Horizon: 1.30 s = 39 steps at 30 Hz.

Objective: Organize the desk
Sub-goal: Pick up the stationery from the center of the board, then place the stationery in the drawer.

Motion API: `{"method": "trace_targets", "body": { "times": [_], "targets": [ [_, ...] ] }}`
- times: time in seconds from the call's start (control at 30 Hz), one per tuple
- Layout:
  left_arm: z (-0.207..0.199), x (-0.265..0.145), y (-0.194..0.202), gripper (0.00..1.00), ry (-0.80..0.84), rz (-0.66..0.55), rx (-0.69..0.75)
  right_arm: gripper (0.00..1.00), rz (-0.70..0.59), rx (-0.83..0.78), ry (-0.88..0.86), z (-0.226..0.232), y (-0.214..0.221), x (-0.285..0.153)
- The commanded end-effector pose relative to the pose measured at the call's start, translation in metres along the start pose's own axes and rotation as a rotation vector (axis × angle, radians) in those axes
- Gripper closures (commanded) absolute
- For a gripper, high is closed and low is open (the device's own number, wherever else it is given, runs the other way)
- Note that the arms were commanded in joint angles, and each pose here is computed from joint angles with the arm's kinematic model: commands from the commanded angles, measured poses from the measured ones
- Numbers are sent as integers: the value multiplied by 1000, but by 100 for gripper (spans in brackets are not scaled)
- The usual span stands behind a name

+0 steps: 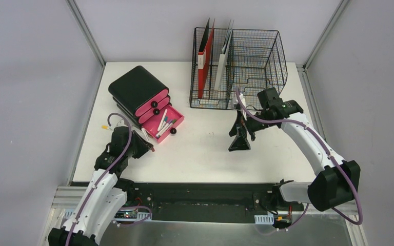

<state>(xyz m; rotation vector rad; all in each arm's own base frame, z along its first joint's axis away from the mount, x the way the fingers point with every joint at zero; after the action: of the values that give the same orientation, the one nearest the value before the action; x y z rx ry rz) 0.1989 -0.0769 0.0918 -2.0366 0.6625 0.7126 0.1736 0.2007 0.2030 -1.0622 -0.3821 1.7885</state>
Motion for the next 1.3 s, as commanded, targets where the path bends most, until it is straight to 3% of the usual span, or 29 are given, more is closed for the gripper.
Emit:
{"method": "trace_targets", "body": {
  "times": [0.0,0.73,1.27],
  "targets": [
    [-17,-11,0,100,71,-17,2,6,-90,-44,-69,14,-20,-2],
    [-51,-37,39,100,365,73,81,7,-189,79,-244,18,-33,16],
    [-139,-69,41,100,857,-31,359,8,-223,175,-237,1,-38,38]
  ]
}}
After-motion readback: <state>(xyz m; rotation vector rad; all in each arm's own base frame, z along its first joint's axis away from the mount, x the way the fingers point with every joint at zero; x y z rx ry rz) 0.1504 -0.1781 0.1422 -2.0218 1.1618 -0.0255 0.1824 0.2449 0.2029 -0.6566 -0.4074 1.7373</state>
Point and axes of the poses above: each gripper's point midway between its finger pads, its own x axis out along the fingers, its own z axis along the line the jaws close on, y = z × x, the point moved 1 cm from there along -x, back along the fingers, and after that the axes turned 12 degrees about x, right-handed, at the moved point
